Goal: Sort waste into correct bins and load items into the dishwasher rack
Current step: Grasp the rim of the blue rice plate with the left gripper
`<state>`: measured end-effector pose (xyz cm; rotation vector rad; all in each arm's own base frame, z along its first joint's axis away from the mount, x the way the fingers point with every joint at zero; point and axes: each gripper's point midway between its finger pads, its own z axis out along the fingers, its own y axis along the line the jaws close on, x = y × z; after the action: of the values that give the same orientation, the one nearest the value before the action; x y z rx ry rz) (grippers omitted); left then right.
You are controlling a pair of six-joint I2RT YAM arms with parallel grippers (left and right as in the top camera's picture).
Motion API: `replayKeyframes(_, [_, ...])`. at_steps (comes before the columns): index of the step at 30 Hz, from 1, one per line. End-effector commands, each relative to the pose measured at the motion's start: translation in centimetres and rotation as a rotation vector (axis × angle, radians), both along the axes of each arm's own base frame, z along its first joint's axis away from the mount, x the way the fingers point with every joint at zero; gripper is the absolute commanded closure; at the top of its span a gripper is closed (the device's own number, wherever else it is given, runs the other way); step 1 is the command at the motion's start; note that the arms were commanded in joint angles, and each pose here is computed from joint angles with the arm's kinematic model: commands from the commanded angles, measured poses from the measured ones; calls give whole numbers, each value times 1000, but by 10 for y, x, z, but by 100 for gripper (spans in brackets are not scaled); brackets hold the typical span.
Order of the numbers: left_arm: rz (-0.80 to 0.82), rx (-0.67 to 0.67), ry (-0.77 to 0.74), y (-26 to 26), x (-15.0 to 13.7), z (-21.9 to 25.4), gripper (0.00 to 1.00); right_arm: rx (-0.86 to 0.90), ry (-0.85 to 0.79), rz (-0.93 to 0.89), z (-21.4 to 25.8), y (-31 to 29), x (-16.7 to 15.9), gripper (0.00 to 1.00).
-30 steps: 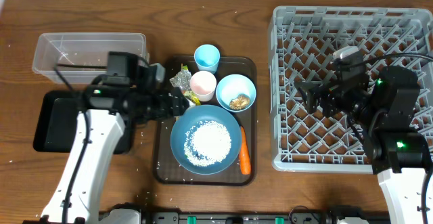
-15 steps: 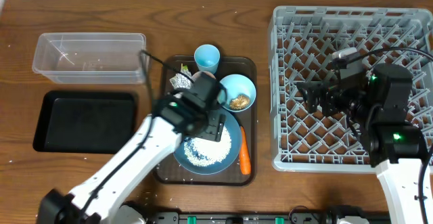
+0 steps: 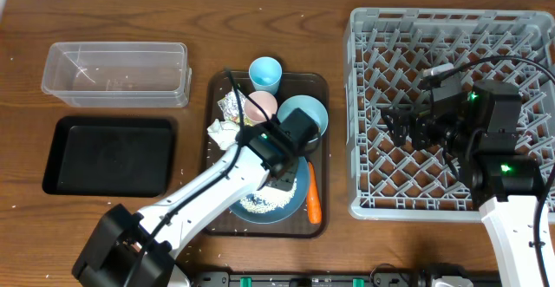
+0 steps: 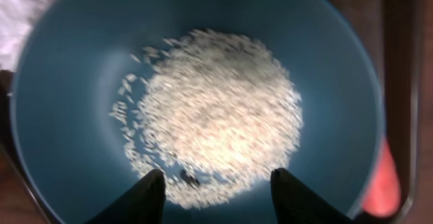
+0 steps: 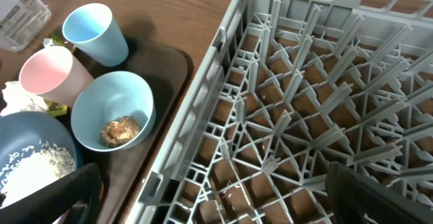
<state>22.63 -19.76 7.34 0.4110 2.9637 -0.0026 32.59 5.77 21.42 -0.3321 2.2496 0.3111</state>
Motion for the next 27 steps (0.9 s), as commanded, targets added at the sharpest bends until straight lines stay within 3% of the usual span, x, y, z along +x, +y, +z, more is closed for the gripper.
replayKeyframes(1, [-121, -88, -23, -29, -7, 25, 43, 1, -12, -2, 8, 2, 2, 1])
replayKeyframes(8, [-447, -44, 2, -56, -47, 19, 39, 0, -3, -2, 6, 2, 1, 1])
replayKeyframes(27, [-467, 151, 123, -38, -56, -41, 44, -13, 24, -16, 0, -1, -3, 1])
